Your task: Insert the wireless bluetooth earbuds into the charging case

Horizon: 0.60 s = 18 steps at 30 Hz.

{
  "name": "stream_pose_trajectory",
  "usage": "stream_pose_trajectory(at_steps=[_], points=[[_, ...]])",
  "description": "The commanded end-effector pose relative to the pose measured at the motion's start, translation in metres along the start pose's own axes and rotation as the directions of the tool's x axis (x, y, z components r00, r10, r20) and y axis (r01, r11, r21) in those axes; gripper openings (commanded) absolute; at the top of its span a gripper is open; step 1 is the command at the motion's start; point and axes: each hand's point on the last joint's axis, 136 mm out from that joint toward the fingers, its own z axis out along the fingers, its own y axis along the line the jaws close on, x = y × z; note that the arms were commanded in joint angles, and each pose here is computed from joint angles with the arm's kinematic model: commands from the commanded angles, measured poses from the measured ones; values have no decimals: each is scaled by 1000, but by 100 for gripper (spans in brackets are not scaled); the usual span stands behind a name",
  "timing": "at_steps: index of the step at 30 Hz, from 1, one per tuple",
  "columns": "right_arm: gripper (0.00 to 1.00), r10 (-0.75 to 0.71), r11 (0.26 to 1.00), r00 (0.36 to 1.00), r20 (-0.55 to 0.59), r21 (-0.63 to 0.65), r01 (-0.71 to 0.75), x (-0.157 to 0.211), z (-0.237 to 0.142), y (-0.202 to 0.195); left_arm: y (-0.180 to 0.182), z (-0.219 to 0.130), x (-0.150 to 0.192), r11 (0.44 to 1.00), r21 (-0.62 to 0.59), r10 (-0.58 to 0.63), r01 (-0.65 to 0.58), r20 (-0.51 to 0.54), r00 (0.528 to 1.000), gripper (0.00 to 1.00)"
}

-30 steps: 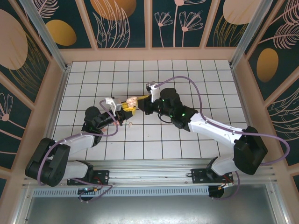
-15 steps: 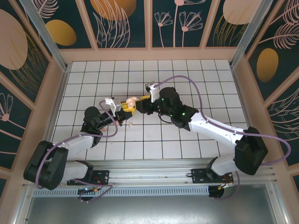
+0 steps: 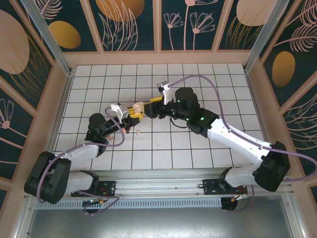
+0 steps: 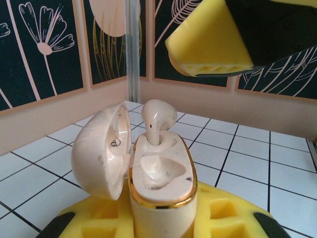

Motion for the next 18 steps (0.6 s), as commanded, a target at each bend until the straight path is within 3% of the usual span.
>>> stream_pose_trajectory(at_steps=[1,11,18], points=[[56,136,989,990,-44,-47,-138,-4,-10,-1,-1,3,-17,999,6,52,-52,34,998,5],[45,291,946,953,-82,-121,-299,-2,-5,-15,-2,4,-20,999,15,51,-52,42,998,6],[45,314,933,940,-130,-140,-331,7,11,-17,-4,3,-20,998,20,50,-51,42,998,5]])
